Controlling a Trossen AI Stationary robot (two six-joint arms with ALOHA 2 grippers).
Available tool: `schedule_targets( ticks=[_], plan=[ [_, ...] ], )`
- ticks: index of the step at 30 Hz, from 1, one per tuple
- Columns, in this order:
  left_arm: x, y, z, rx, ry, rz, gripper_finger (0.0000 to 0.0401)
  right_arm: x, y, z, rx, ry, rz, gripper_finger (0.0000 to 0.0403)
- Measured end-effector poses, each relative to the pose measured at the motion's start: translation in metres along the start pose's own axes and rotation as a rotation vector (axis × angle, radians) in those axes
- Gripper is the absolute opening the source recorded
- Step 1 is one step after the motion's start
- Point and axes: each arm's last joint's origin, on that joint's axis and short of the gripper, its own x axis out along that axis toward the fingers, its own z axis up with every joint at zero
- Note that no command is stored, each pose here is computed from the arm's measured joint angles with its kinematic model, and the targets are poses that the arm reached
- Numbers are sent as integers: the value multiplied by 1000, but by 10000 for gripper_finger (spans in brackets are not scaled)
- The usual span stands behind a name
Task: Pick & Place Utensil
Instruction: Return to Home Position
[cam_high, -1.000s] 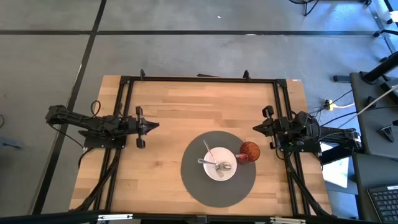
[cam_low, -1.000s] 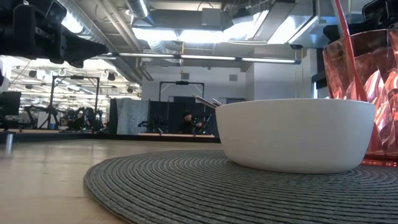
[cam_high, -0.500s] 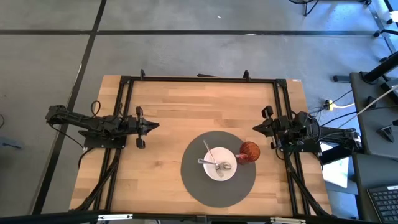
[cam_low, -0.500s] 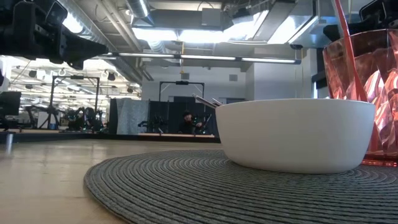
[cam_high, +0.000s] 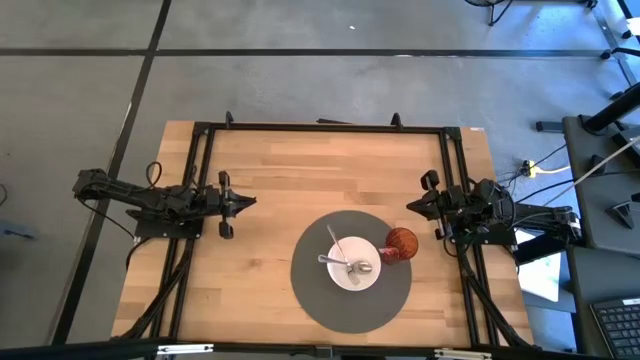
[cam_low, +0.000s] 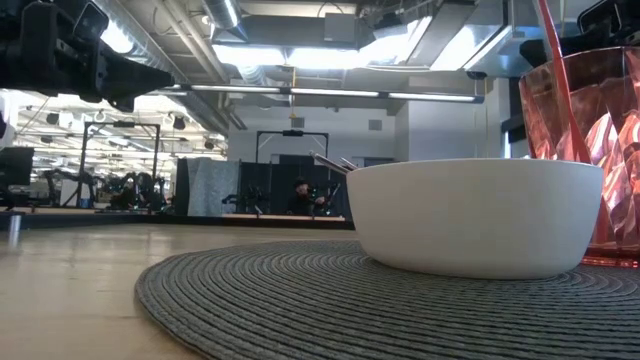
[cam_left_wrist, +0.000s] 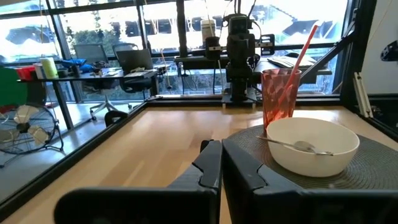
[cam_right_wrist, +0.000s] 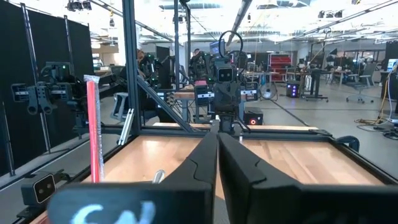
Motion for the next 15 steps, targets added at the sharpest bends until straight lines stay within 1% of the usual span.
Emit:
schedule_targets(
  ticks=[15],
  plan=[
    [0,0,0,0,0,0,4,0,0,0,0,0,0,20]
  ],
)
